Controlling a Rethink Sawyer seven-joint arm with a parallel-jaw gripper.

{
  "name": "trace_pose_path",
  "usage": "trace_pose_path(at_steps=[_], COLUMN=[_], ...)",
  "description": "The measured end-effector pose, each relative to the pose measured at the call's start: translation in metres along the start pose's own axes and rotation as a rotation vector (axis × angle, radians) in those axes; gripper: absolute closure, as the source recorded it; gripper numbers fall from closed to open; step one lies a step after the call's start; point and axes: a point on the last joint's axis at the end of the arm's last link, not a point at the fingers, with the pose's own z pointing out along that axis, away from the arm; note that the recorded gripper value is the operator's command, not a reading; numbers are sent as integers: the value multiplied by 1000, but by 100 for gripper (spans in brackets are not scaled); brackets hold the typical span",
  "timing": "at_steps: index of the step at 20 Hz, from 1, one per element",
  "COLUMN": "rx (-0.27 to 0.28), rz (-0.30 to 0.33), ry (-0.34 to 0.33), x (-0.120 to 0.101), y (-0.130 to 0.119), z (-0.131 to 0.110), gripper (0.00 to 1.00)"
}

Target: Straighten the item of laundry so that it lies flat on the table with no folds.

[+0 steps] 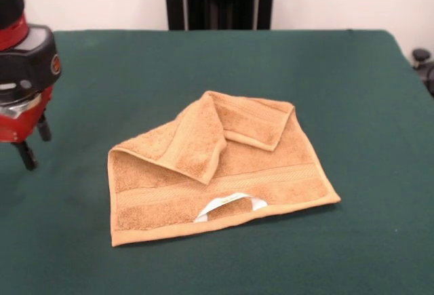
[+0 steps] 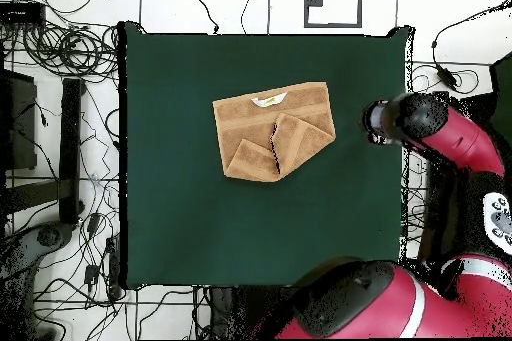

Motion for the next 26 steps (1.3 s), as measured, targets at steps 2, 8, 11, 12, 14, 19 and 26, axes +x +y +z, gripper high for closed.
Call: trace_pose_path(at_steps=[2,8,11,12,14,19,26], rx=[10,2,-31,-42,-55,-96,-123], rz=[-9,-36,-54,-58,-62,-73,-86], ry=[4,1,-15,-20,-26,-45,-57], x=[11,39,54,57,60,67,75], y=[-8,-21,-24,-24,-24,-23,-21], z=[-6,-21,-29,-30,-31,-30,-24], gripper=[0,0,0,0,0,0,0])
